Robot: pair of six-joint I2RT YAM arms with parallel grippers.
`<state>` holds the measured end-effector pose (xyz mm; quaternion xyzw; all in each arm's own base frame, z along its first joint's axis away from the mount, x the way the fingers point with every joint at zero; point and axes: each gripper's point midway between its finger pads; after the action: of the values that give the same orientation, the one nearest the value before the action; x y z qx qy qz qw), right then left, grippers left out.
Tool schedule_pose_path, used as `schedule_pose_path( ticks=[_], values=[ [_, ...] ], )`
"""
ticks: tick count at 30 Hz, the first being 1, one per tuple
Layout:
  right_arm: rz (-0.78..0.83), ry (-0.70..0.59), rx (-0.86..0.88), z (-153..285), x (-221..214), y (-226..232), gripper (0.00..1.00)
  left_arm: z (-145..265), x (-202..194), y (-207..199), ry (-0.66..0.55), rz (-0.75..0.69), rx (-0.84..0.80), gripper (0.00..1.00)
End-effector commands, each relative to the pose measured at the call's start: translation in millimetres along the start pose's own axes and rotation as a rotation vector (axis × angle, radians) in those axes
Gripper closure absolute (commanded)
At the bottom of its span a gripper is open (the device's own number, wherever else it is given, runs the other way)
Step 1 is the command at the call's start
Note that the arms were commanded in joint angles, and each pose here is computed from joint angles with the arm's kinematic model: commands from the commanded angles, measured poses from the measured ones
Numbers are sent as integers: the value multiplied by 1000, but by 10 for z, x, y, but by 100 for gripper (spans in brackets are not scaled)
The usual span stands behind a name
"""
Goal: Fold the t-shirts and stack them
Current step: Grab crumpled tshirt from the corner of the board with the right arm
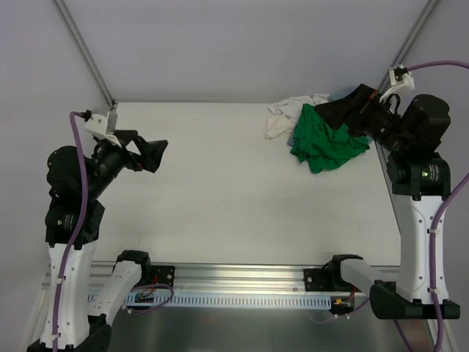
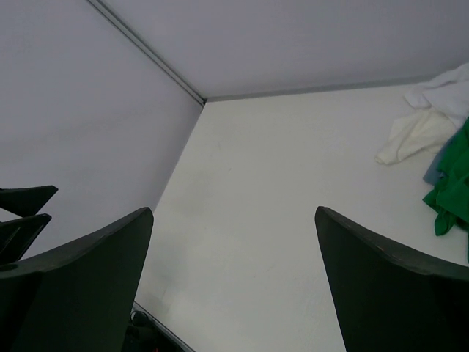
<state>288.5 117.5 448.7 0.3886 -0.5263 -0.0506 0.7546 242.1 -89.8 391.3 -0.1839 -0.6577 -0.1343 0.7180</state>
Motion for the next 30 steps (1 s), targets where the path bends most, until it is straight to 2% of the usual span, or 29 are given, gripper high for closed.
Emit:
schedule_pose_path(
  ticks=[1,3,5,6,8,10,12,14,16,22,30],
  values=[
    [5,-138,92,231,319,373,1,138,527,39,-128,-117,53,1],
    [-52,-176,143,227,469,500,0,151,711,-12,-173,-104,37,1],
    [-107,-106,157,38,454,449,0,79,728,-35,-171,-81,12,1],
    [-59,-99,149,20,488,458,1,48,700,-42,-165,-58,3,1],
    [-84,-24,-25,-178,340,9,4,-41,567,-9,-139,-22,3,1],
    [22,25,-142,-261,223,-328,7,-64,471,-1,-120,22,6,1],
    [51,125,-327,-351,-71,-888,5,-102,335,5,-89,65,5,1],
    [54,160,-468,-364,-235,-1269,4,-137,209,-1,-63,105,-2,1],
    [37,218,-539,-443,-491,-1601,3,-188,51,-18,-34,161,-16,1],
    [-11,331,-626,-766,-912,-2178,2,-306,-227,-41,-6,280,-41,1],
    [-63,415,-629,-1441,-1052,-2557,2,-397,-195,-70,-1,302,-75,1]
  ],
)
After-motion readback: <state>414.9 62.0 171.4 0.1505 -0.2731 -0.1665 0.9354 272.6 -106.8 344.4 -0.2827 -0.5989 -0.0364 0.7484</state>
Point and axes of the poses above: each gripper's point midway between its finger pads, its own z axis back along the fingers, its own y axis along the line the jaws close on, x = y × z, and after that the axes turned 6 degrees about -z, right-handed
